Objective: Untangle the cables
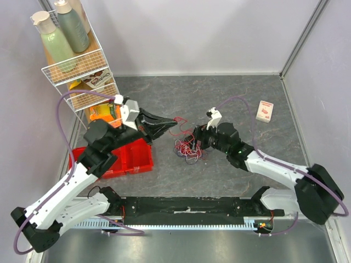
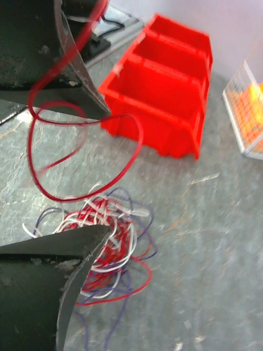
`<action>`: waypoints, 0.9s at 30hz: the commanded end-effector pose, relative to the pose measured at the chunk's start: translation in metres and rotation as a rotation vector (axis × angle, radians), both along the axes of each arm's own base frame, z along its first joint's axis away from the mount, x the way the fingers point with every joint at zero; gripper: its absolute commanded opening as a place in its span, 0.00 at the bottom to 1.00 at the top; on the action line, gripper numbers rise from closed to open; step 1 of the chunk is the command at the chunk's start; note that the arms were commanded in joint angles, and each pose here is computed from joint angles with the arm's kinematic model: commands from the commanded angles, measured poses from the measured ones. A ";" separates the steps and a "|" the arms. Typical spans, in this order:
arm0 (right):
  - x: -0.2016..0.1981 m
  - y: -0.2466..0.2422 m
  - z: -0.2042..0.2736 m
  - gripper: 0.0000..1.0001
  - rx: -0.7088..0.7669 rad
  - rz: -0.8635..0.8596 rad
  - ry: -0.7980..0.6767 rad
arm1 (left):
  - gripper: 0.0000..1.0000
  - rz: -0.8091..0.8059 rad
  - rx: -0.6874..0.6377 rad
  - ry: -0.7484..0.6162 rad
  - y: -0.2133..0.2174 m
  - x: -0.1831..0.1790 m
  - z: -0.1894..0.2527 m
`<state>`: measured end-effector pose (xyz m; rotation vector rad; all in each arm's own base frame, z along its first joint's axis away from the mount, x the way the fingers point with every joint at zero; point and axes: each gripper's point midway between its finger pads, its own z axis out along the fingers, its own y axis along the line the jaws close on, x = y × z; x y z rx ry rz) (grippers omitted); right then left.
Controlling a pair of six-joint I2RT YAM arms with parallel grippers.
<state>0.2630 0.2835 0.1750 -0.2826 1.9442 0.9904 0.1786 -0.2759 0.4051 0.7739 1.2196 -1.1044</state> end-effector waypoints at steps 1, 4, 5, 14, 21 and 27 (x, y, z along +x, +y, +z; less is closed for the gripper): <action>0.032 -0.013 -0.023 0.79 0.002 -0.217 0.026 | 0.02 -0.011 -0.101 -0.145 0.013 -0.019 0.033; 0.040 -0.029 -0.057 0.76 -0.107 -0.319 0.115 | 0.02 0.068 -0.134 -0.174 0.028 -0.018 0.042; 0.038 -0.029 -0.064 0.79 -0.128 -0.307 0.132 | 0.01 0.120 -0.144 -0.169 0.035 -0.013 0.044; 0.004 -0.026 -0.100 0.96 -0.240 -0.107 0.166 | 0.02 0.688 -0.037 0.159 0.117 0.045 0.008; -0.002 -0.018 -0.102 0.93 -0.217 -0.052 0.177 | 0.02 0.835 0.070 0.278 0.140 0.052 -0.039; -0.003 -0.017 -0.096 0.93 -0.208 -0.046 0.172 | 0.02 0.936 0.118 0.336 0.156 0.057 -0.065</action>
